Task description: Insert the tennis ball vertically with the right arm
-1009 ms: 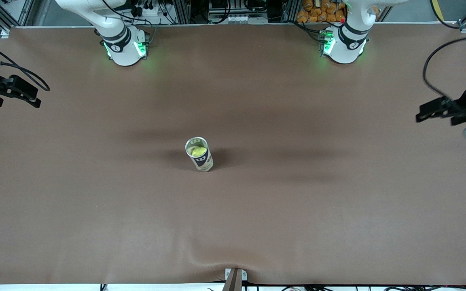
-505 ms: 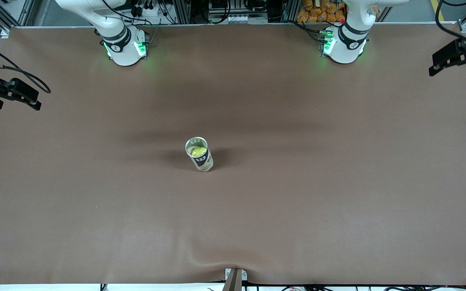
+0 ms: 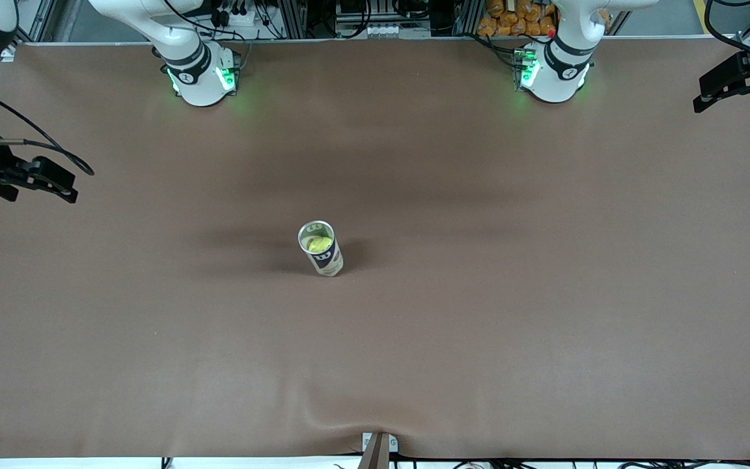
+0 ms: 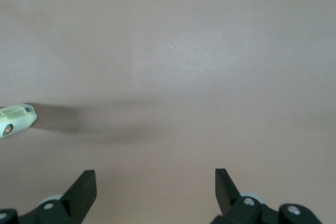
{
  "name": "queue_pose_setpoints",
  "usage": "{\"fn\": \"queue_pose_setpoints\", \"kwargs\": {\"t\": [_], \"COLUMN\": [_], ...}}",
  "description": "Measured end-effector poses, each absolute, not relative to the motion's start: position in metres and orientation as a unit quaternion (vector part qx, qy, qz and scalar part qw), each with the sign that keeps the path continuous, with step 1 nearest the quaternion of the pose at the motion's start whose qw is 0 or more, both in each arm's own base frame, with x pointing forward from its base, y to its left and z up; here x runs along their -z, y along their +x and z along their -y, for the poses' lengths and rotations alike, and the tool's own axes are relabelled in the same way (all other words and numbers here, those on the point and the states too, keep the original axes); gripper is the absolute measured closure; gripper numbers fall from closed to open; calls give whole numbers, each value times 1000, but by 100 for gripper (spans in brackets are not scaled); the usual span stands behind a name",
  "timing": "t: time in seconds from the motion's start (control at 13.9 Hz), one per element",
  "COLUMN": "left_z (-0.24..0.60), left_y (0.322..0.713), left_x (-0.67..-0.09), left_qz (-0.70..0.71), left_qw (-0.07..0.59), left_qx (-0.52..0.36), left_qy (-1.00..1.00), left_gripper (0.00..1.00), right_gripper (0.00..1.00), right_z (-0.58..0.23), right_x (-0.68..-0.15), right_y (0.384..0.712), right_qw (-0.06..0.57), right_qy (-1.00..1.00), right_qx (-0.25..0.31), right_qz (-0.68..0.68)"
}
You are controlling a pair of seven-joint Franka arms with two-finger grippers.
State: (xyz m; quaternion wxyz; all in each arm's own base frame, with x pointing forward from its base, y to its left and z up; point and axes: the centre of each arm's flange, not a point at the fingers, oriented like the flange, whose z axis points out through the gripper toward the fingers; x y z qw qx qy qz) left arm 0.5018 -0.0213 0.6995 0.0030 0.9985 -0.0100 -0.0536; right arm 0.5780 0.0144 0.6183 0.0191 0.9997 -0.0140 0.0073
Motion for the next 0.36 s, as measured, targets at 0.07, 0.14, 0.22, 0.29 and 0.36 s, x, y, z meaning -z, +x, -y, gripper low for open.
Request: {"fn": "queue_pose_setpoints", "kwargs": {"t": [0.07,0.14,0.22,0.29,0.36], "left_z": [21,21,21,20,19], "left_y": [502,502,502,502,502], "left_x": [-699,-699,-699,-699,-699], "left_qz": [10,9,8,7,5], "left_qw": [3,3,3,3,3], "left_qx": [54,54,54,55,55], "left_qy": [998,998,998,998,998], "left_gripper": [0,0,0,0,0], "right_gripper": [0,0,0,0,0], "right_z": [-13,-13,-13,-13,-13], "right_x": [-618,-619,-620,-621,-622], "right_y": [578,578,578,578,578], "right_qw": [19,19,19,19,19], "right_qy": [1000,1000,1000,1000,1000], "right_qx": [-7,-8,-10,-11,-11], "right_qz": [15,15,15,15,15]}}
